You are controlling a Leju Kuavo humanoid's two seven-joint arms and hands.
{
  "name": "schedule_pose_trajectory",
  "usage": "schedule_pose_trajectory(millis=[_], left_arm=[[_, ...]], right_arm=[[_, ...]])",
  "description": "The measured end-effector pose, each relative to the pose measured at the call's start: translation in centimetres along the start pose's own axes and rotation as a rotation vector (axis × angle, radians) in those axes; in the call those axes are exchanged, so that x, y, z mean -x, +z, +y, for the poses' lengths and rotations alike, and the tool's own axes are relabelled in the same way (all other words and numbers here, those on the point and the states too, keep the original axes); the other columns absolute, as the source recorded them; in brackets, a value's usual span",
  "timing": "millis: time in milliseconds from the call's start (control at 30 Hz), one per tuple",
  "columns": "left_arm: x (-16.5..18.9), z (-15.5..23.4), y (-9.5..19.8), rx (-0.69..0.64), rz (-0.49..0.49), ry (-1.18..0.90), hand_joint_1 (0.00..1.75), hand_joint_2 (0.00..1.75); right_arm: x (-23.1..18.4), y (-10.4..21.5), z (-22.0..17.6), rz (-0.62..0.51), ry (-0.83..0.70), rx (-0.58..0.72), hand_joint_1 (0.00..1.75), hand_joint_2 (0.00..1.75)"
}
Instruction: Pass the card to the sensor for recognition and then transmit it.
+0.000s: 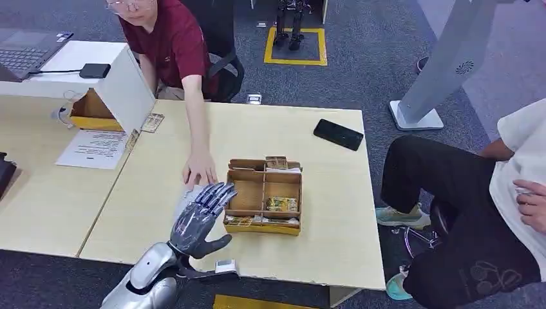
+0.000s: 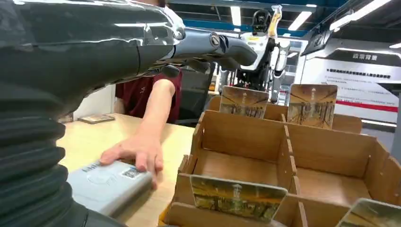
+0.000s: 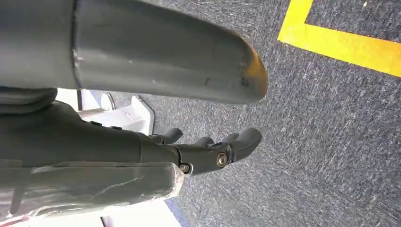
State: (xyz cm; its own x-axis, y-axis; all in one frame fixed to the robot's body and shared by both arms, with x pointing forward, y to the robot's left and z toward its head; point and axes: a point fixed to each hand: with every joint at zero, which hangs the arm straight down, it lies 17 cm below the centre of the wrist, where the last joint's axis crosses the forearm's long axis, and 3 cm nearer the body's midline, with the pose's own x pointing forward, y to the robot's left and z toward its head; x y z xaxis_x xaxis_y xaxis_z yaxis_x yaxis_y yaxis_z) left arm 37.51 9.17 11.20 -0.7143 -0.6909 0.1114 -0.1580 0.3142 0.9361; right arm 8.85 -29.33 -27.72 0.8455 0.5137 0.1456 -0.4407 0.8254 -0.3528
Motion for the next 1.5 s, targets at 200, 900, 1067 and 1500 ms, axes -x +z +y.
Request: schedule_pose_trajectory(millis=[200,900,1067,1500], left_arm=[[0.0,-0.5,0.2,0.012,0.007,0.004,0.0,1.75],[-0.2,-1.4,0.4,0.038,0.011,0.017,0.0,1.75],[-0.5,-1.6,0.4,0.044,0.006,0.024,0.0,1.75],[-1.4,-1.9,0.1,0.045,0.004,0.065,0.0,1.75]], right_arm=[[0.0,0.0,0.0,0.0,0.0,0.0,0.0,0.0],[-0.1,0.0,0.0,-0.002,0.003,0.001,0.0,0.0],[-0.2,0.0,-0.1,-0.005,0.003,0.001,0.0,0.0],[-0.2,0.0,-0.1,-0.009,0.008,0.0,0.0,0.0]])
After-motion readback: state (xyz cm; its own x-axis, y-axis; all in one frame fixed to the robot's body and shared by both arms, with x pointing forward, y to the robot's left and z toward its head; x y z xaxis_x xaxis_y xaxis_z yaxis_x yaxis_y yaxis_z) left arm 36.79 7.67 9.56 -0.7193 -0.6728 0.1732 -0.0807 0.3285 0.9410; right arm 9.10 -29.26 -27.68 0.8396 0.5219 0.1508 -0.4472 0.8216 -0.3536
